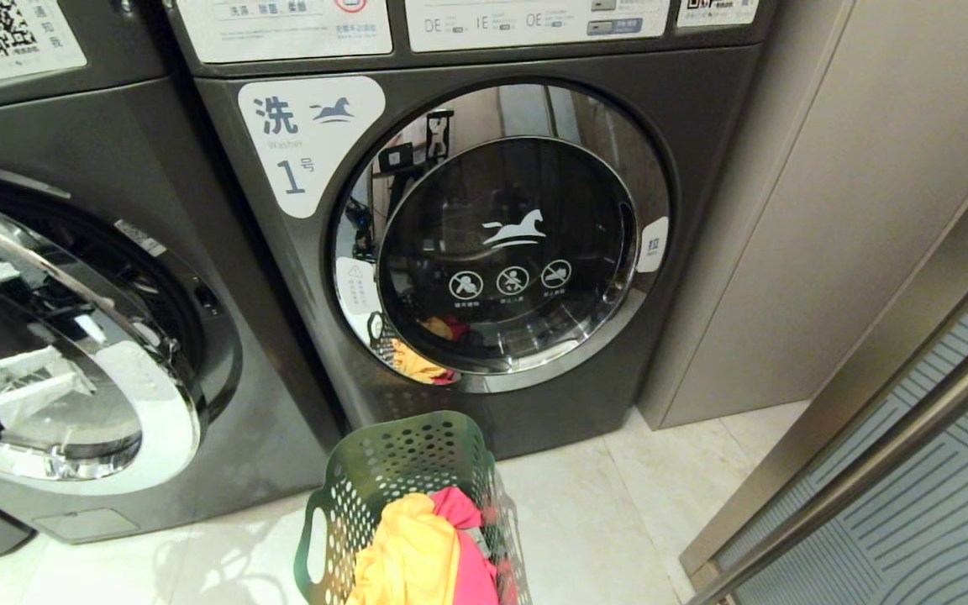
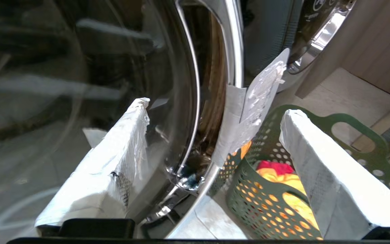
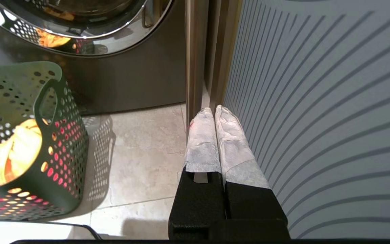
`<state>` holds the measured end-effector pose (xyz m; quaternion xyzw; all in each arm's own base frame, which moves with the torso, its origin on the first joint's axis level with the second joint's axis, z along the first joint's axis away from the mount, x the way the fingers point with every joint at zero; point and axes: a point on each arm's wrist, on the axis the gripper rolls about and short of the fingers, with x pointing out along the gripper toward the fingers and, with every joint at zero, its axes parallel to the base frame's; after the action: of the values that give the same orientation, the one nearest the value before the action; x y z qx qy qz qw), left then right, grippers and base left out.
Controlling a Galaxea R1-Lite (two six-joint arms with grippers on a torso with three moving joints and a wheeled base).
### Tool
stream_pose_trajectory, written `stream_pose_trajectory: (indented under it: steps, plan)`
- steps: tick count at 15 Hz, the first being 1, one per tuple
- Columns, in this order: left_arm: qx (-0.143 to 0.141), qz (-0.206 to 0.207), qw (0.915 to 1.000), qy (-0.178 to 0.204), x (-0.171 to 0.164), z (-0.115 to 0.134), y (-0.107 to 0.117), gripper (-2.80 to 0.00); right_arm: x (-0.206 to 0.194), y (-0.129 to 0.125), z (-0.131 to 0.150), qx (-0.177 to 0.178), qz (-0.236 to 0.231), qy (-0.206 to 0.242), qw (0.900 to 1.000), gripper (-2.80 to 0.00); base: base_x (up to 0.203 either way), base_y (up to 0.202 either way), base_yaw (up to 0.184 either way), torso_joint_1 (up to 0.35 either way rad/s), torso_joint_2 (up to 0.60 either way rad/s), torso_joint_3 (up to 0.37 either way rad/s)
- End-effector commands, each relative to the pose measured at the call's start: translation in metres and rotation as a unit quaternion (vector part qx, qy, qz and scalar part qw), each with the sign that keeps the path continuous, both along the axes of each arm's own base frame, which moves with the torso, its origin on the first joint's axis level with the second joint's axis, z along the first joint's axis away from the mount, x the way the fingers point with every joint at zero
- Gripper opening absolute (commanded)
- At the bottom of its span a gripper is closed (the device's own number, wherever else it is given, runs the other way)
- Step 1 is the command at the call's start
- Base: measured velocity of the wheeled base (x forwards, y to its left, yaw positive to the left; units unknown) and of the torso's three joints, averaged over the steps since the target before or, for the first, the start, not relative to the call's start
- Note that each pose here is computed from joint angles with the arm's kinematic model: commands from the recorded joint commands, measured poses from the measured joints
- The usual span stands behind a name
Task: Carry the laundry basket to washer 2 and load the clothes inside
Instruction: Open the lid of the washing machine
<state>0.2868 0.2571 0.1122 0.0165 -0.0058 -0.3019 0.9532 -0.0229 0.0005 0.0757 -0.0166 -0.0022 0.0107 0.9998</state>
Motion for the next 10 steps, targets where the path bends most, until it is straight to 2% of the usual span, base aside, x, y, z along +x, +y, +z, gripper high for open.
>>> stream_pose_trajectory:
  steps: [1,3,5,7,10]
  plan:
    - [0.01,-0.011,0.9998,-0.009,-0.018,0.023,-0.028,0.0,0.0,0.0,0.0,0.0,0.0,0.0,1.0,-2.8,0.0,0.0,0.0,0.0,0.0,0.0]
    - [0.01,-0.03,0.9995,-0.01,-0.02,0.031,-0.053,0.0,0.0,0.0,0.0,0.0,0.0,0.0,1.0,-2.8,0.0,0.0,0.0,0.0,0.0,0.0]
    - [0.011,-0.038,0.9991,-0.011,-0.022,0.037,-0.068,0.0,0.0,0.0,0.0,0.0,0.0,0.0,1.0,-2.8,0.0,0.0,0.0,0.0,0.0,0.0]
    - [0.019,-0.024,0.9992,-0.024,-0.03,0.055,-0.083,0.0,0.0,0.0,0.0,0.0,0.0,0.0,1.0,-2.8,0.0,0.0,0.0,0.0,0.0,0.0]
    - [0.031,0.019,0.9981,-0.049,-0.061,0.102,-0.114,0.0,0.0,0.0,0.0,0.0,0.0,0.0,1.0,-2.8,0.0,0.0,0.0,0.0,0.0,0.0]
